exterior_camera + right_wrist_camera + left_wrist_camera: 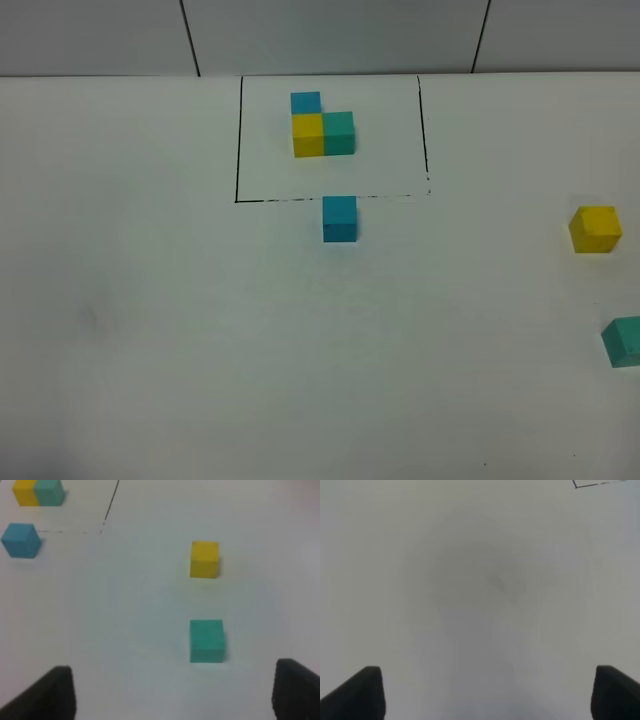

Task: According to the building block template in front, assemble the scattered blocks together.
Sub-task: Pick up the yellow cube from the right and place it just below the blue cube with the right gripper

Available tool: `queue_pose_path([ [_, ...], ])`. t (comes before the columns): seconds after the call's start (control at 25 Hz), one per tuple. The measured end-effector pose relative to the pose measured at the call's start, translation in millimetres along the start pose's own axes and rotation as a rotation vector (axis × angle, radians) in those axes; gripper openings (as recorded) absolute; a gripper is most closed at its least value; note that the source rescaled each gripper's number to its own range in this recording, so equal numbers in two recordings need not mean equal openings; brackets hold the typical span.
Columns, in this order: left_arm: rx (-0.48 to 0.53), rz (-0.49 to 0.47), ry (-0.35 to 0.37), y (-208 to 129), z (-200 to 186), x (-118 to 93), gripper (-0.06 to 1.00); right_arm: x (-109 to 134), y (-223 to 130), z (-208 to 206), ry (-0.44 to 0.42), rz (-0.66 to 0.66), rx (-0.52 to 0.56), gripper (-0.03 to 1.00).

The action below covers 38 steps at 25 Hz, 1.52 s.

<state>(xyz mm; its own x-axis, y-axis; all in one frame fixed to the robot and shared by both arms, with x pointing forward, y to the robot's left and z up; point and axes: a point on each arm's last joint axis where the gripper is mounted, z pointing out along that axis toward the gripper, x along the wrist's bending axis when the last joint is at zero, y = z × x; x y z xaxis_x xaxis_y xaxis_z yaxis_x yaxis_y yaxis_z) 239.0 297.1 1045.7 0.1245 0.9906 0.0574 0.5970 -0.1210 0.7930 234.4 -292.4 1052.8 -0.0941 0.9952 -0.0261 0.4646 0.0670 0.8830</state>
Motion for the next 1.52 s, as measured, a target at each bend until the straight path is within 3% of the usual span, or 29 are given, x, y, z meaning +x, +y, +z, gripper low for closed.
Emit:
queue_pose_path([
  [0.44,-0.009,-0.008,0.001,-0.8,-1.1,-0.1,0.83,-0.1,0.0,0.0,-0.001,0.000,0.000,0.62],
  [0.64,-0.074,-0.013,0.007,-7.0,-8.5,-1.2,0.72,-0.1,0.0,0.0,-0.001,0.000,0.000,0.62],
  [0.88,-0.079,-0.017,0.006,-7.5,-9.1,-1.4,0.61,-0.1,0.0,0.0,-0.001,0.000,0.000,0.62],
  [1.52,-0.079,-0.019,0.002,-7.5,-9.1,-1.8,0.59,-0.1,0.0,0.0,-0.001,0.000,0.000,0.62],
])
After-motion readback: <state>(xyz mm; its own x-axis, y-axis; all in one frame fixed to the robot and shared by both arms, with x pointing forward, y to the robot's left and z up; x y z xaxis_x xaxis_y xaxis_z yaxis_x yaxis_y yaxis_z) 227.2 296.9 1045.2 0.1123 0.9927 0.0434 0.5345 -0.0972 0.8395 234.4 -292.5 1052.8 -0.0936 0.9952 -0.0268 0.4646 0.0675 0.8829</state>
